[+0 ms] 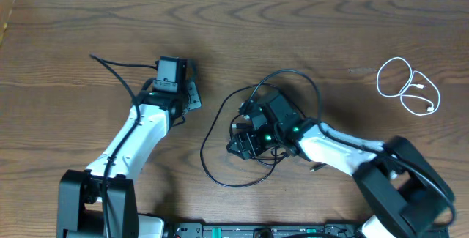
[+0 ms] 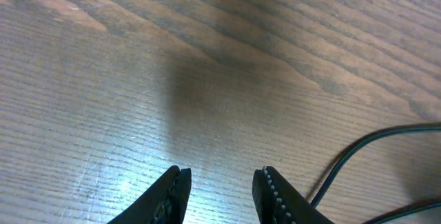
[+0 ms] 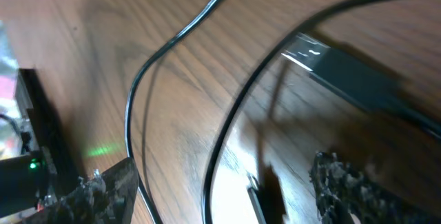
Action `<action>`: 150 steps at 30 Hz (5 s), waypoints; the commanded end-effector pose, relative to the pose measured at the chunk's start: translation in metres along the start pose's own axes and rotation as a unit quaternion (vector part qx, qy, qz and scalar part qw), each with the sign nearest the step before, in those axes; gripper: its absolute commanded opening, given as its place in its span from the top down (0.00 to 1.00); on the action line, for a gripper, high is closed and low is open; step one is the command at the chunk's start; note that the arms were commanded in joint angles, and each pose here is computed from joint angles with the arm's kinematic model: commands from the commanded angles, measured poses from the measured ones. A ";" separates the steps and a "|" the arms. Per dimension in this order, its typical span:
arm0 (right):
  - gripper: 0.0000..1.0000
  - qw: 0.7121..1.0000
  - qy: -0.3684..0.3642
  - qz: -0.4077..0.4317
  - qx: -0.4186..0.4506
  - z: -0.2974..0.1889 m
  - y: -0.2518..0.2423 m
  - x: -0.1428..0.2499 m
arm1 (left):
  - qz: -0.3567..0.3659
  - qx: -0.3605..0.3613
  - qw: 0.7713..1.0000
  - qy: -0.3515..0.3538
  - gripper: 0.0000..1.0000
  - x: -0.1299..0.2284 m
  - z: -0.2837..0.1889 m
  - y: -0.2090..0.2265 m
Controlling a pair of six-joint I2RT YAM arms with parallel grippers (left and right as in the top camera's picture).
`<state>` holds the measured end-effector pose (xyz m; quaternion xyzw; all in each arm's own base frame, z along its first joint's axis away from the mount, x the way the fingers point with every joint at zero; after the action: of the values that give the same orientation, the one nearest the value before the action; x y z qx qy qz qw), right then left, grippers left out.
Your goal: Untangle cables
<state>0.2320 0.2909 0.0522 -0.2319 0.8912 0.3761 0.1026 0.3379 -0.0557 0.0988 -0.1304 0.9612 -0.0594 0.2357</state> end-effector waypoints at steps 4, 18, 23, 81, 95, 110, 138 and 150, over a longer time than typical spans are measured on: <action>0.27 0.994 0.026 -0.016 -0.101 0.017 0.019 0.008 | -0.010 0.023 1.000 0.009 0.64 0.000 -0.001 -0.003; 0.33 0.992 0.028 -0.023 -0.124 0.019 0.023 0.008 | -0.010 0.029 0.999 0.012 0.64 0.001 -0.001 -0.005; 0.38 0.992 0.041 -0.005 -0.119 0.029 0.013 0.015 | -0.010 0.031 0.999 0.013 0.64 0.001 -0.001 -0.005; 0.99 0.820 -0.443 -0.361 -0.022 -0.281 0.219 -0.132 | 0.028 0.095 0.995 0.027 0.50 0.004 -0.003 -0.022; 0.99 0.697 -0.504 -0.509 0.026 -0.332 0.256 -0.123 | 0.028 0.096 0.995 0.024 0.50 0.003 -0.003 -0.023; 0.99 0.614 -0.660 -0.341 0.265 -0.410 0.217 -0.162 | 0.028 0.096 0.995 0.024 0.50 0.003 -0.003 -0.023; 0.99 0.662 -0.410 -0.147 0.610 -0.367 -0.016 -0.192 | 0.028 0.096 0.995 0.024 0.50 0.003 -0.003 -0.023; 0.99 0.715 -0.438 0.093 0.538 -0.397 -0.111 -0.146 | 0.028 0.096 0.995 0.024 0.50 0.003 -0.003 -0.023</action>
<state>0.4095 0.0055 0.3165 0.0582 0.8118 -0.1649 0.5571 0.3380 -0.0791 0.1032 -0.0820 0.9599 -0.1489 0.2230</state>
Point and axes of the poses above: each gripper's point midway between its finger pads, its own z axis out along the fingers, its own y axis along the line the jaws close on, x = y × z, the point moved 4 cm from there along -z, back along the fingers
